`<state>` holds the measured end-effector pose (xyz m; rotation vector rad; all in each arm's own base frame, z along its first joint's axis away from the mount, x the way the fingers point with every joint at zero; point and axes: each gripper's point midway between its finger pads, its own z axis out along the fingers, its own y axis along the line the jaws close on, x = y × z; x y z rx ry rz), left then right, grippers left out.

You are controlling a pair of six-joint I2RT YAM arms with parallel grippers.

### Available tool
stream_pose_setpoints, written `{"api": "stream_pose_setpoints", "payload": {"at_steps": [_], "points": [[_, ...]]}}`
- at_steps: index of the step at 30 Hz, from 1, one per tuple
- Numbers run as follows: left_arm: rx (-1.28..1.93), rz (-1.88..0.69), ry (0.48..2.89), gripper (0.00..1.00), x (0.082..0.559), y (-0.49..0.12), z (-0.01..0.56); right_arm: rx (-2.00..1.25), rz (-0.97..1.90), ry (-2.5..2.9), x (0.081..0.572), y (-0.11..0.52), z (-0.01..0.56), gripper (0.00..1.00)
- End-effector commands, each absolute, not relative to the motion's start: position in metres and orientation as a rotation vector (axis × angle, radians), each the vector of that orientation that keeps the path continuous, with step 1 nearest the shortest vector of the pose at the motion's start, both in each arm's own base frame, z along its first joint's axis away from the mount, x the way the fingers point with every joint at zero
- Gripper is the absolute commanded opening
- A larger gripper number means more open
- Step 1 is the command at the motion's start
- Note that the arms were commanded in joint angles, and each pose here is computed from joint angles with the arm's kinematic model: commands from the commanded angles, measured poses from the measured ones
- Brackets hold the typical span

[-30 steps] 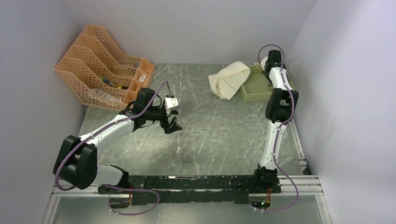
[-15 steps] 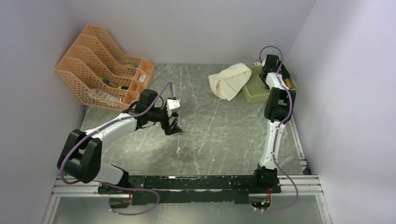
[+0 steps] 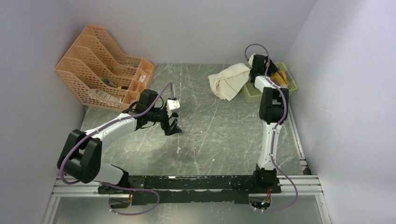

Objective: Roll the towels
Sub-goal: Place the towel at the center of the board.

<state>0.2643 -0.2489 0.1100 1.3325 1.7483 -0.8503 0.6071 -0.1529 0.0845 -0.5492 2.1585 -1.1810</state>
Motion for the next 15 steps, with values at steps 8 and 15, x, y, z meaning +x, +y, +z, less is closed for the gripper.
{"api": "stream_pose_setpoints", "payload": {"at_steps": [8,15], "points": [[1.376,-0.885,1.713,0.99,0.256,-0.255,0.111,-0.442,-1.157,2.054,0.619,-0.160,0.125,1.00],[1.380,-0.885,1.715,0.99,0.255,-0.255,0.110,-0.377,-1.131,2.004,0.620,-0.161,0.145,1.00]]}}
